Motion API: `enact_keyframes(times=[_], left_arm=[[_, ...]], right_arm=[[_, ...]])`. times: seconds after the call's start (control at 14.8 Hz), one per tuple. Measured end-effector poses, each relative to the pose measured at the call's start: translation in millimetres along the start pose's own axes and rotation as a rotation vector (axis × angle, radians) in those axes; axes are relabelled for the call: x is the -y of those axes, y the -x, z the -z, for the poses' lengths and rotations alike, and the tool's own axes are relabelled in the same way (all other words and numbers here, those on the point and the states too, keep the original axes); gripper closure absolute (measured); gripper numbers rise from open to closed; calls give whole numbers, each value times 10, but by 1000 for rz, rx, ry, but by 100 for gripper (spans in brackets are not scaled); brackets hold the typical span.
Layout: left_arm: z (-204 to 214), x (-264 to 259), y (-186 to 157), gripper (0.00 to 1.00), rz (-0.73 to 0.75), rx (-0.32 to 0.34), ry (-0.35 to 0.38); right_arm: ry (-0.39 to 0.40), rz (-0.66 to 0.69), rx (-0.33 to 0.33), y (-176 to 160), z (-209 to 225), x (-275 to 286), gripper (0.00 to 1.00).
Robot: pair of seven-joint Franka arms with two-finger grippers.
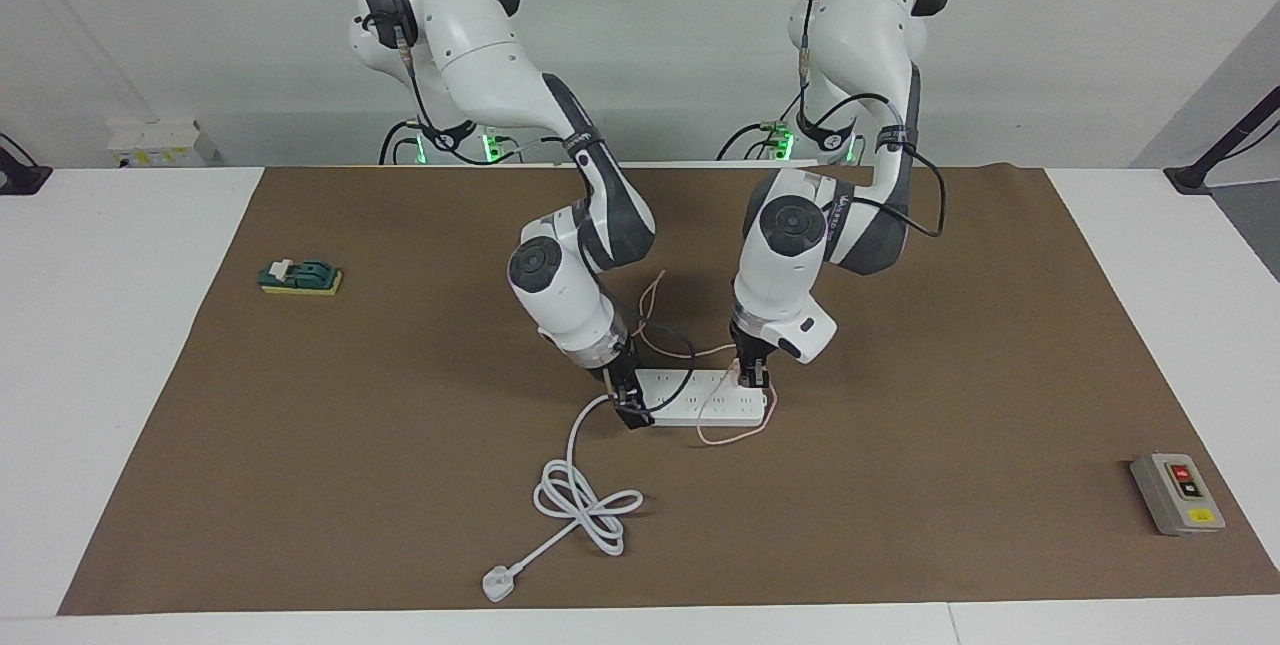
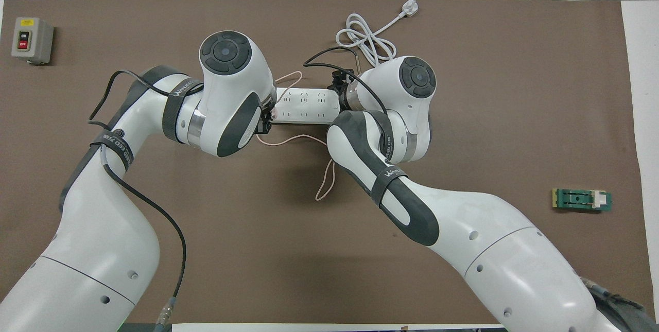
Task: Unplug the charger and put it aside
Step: 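Pull the pink charger out of the strip with the left gripper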
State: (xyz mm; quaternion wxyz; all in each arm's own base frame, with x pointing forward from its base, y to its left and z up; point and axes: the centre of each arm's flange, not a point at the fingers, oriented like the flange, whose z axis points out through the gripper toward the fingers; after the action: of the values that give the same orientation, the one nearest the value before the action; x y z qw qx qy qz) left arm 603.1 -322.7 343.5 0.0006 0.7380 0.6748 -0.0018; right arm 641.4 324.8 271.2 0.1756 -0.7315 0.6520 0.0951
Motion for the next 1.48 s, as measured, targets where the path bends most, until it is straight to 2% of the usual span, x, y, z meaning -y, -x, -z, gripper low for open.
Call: enact_keyframes(times=[0.27,0.54,0.74,1.01,1.48], left_arm=[[120,17,0,69,-14,1,4],[843,233,-78,69,-44,-9,-12],[1063,304,-131,69,-93,-8,-6],[1106,214,-383,69,-311,-10,-2],[1514,43,-1546,69,-860,-6,24]], right_arm=[[-1,1,0,0,-1,-1,3],[-1,1,0,0,-2,-1,3],[-1,1,0,0,-2,-1,3],[-1,1,0,0,-2,-1,3],[-1,15,0,0,-26,-5,0]])
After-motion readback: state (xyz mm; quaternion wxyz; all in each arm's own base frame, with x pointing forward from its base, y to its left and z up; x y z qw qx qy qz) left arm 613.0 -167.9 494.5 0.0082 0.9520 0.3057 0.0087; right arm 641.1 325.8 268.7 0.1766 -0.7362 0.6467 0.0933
